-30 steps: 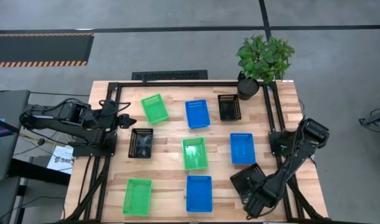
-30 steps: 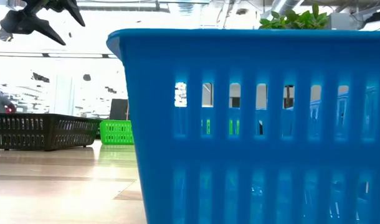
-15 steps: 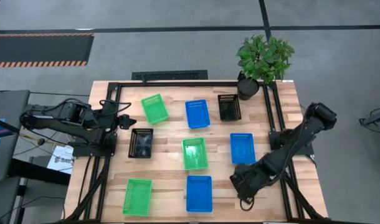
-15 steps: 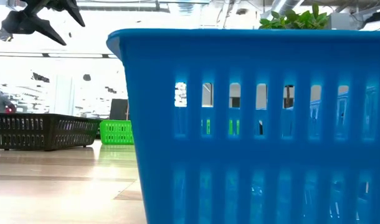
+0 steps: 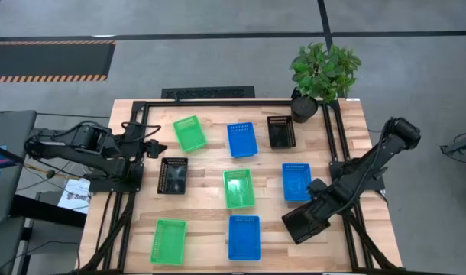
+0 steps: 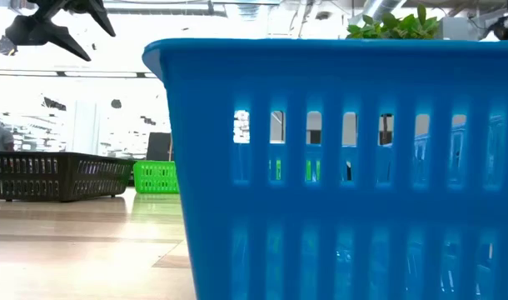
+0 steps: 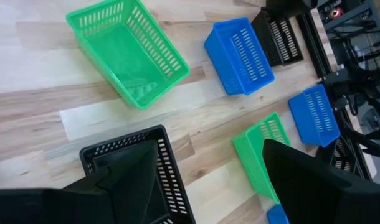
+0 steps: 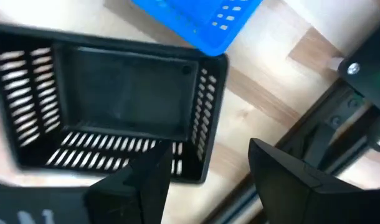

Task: Stack baskets by color
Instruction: Stack the bottom black bin on top of the top black bin

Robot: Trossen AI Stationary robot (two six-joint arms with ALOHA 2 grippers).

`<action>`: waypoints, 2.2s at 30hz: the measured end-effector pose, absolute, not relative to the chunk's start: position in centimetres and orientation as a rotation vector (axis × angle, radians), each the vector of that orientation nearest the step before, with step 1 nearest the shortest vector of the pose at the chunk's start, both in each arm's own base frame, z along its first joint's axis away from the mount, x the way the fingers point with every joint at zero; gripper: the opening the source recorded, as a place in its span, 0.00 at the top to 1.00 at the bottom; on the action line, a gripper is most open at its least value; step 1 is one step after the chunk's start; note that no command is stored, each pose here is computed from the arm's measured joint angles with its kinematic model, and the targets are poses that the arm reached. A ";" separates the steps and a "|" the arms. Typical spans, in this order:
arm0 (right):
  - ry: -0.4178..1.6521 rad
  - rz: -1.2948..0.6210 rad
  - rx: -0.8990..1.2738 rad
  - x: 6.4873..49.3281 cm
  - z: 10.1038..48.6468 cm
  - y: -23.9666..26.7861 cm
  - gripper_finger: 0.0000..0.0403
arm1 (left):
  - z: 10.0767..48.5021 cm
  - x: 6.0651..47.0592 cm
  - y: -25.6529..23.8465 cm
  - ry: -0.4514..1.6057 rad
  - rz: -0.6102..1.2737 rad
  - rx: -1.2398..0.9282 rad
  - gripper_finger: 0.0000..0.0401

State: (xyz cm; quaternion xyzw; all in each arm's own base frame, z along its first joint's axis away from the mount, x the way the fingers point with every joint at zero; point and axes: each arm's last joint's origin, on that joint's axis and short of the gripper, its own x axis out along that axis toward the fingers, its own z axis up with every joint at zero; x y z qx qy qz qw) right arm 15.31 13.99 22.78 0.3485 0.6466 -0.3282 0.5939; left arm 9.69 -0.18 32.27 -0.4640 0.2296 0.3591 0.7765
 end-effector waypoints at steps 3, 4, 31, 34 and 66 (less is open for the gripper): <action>1.485 -0.760 0.845 14.8 21.4 14.0 0.42 | 32.3 9.7 -0.2 0.493 0.780 -1.002 0.31; 1.481 -0.756 0.855 14.7 21.0 14.1 0.42 | 32.3 9.7 -0.2 0.492 0.782 -1.002 0.31; 1.198 -0.207 1.212 20.1 20.7 16.4 0.42 | 32.3 9.7 -0.1 0.485 0.787 -0.980 0.31; 1.179 -0.173 1.104 20.6 20.6 15.4 0.42 | 32.3 9.7 -0.1 0.484 0.788 -0.980 0.31; 1.237 0.018 0.589 20.9 19.5 13.7 0.42 | 32.3 9.6 0.0 0.464 0.820 -0.958 0.31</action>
